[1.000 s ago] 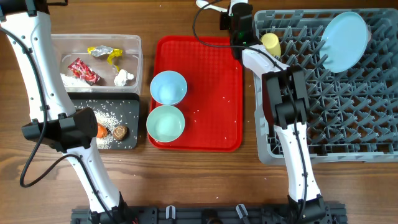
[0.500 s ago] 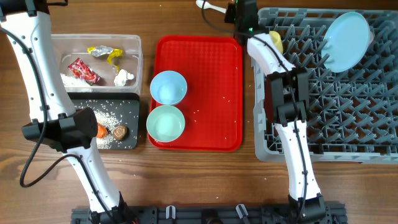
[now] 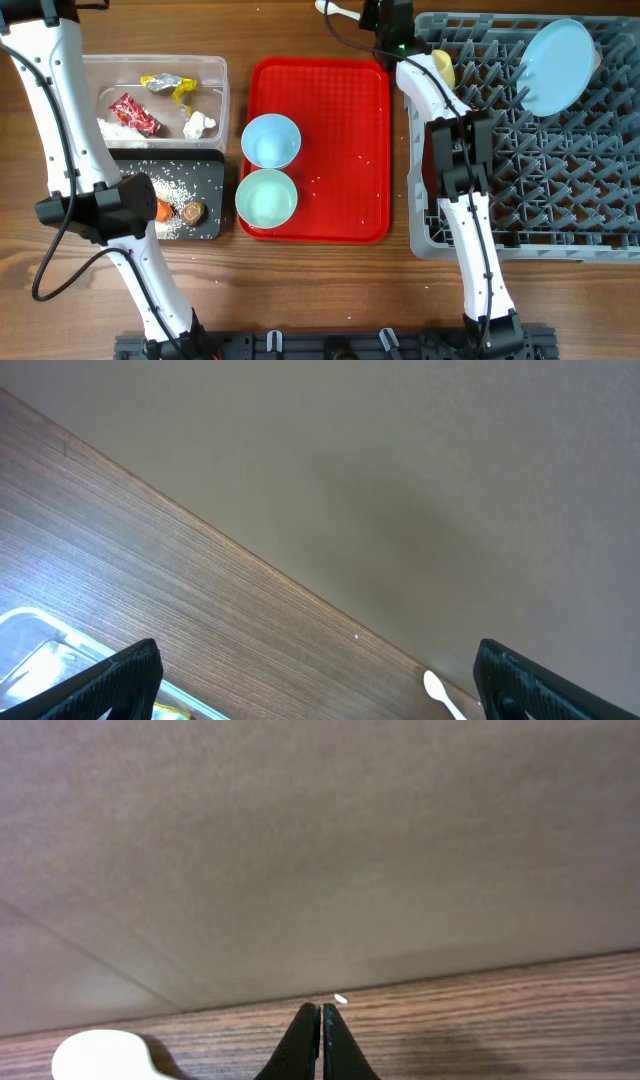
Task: Sort waste into correct bins and load items into the dishwasher rack
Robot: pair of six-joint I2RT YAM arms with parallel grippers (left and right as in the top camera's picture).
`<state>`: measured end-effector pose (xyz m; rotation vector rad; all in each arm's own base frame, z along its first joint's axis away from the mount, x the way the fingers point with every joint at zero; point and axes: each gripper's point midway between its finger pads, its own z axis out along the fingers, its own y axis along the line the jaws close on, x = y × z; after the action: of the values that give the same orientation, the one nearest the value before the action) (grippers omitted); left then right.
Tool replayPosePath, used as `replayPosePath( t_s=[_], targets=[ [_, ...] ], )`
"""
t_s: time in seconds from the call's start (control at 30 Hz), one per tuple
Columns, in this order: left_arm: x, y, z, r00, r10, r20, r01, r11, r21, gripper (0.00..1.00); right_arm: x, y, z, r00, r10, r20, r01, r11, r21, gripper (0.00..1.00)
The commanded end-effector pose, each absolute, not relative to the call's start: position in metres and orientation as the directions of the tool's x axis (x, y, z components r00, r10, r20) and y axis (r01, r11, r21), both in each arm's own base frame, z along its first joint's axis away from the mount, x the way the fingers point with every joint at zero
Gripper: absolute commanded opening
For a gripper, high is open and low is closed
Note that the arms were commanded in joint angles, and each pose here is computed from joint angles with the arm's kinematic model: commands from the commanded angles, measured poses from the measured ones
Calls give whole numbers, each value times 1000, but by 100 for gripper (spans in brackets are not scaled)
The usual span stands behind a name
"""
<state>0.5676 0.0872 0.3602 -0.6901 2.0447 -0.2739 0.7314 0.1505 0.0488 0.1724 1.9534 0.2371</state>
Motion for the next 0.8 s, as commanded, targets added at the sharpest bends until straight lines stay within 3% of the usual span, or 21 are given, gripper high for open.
replayPosePath(
  t_s=[0.0, 0.27, 0.77],
  targets=[
    [569, 91, 355, -415, -581, -700, -372, 810, -452, 100, 728, 151, 4, -429, 268, -863, 30, 959, 283, 4],
    [569, 91, 355, -415, -581, -700, -372, 811, -452, 100, 721, 162, -2, -499, 266, -825, -6, 951, 311, 4],
    [569, 91, 355, -415, -581, -700, -372, 811, -452, 100, 706, 168, 40, -606, 248, -755, -1, 950, 313, 4]
  ],
)
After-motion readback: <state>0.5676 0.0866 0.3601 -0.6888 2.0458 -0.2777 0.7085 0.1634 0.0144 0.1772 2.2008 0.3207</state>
